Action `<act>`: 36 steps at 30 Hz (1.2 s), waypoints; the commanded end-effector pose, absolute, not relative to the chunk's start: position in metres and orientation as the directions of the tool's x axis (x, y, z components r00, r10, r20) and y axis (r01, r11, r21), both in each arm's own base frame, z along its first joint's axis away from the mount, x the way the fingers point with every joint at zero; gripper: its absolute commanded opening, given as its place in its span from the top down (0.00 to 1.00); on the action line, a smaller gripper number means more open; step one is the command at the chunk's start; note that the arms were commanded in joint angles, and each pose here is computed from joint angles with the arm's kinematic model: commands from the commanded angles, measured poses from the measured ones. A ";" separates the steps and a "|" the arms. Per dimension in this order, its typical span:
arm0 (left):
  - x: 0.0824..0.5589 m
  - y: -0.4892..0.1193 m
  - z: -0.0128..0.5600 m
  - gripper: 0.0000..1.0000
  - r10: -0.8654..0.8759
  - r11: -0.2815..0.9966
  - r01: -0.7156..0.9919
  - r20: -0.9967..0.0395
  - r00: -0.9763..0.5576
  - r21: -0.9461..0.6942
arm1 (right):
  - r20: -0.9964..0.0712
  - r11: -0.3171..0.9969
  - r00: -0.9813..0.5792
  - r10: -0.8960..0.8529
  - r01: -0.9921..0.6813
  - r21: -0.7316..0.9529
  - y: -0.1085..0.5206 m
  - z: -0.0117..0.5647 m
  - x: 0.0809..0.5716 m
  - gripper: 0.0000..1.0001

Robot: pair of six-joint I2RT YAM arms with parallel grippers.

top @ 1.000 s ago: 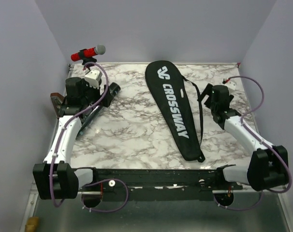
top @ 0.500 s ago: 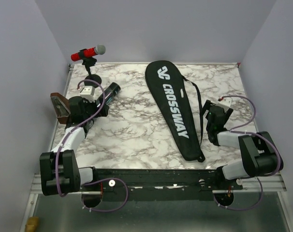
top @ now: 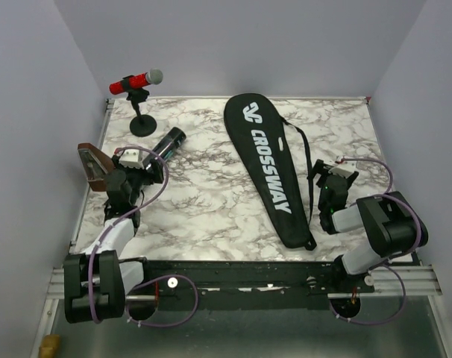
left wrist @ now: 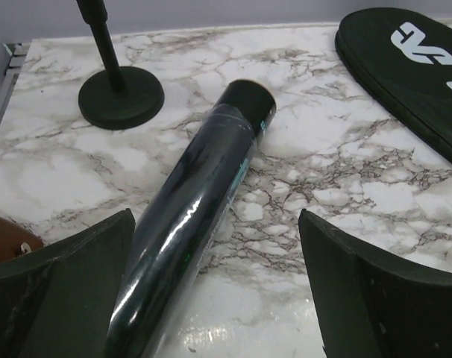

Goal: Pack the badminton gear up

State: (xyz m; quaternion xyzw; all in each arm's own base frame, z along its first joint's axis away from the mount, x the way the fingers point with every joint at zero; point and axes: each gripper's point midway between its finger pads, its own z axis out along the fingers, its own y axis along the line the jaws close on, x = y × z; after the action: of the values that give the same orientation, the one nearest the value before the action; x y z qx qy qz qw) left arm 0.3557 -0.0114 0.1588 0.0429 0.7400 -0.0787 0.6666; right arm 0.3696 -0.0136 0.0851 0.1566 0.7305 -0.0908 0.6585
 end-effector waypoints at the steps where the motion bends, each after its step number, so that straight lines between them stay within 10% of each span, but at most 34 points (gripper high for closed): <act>1: 0.369 -0.006 0.170 0.01 -0.024 0.990 0.141 -1.000 0.003 -0.023 | -0.995 0.965 -0.028 0.094 0.247 0.084 0.000 0.100 0.379 0.00; 36: 0.368 -0.012 0.154 0.02 0.012 0.992 0.128 -0.999 0.047 0.018 | -0.993 0.970 -0.019 0.115 0.217 0.109 -0.007 0.093 0.379 0.00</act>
State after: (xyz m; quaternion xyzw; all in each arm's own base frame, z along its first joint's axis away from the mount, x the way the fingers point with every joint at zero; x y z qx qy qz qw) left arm 0.3652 -0.0132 0.1423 0.0499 0.7037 -0.0477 0.7072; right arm 0.3799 -0.0056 0.0857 0.1185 0.7251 -0.0397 0.6772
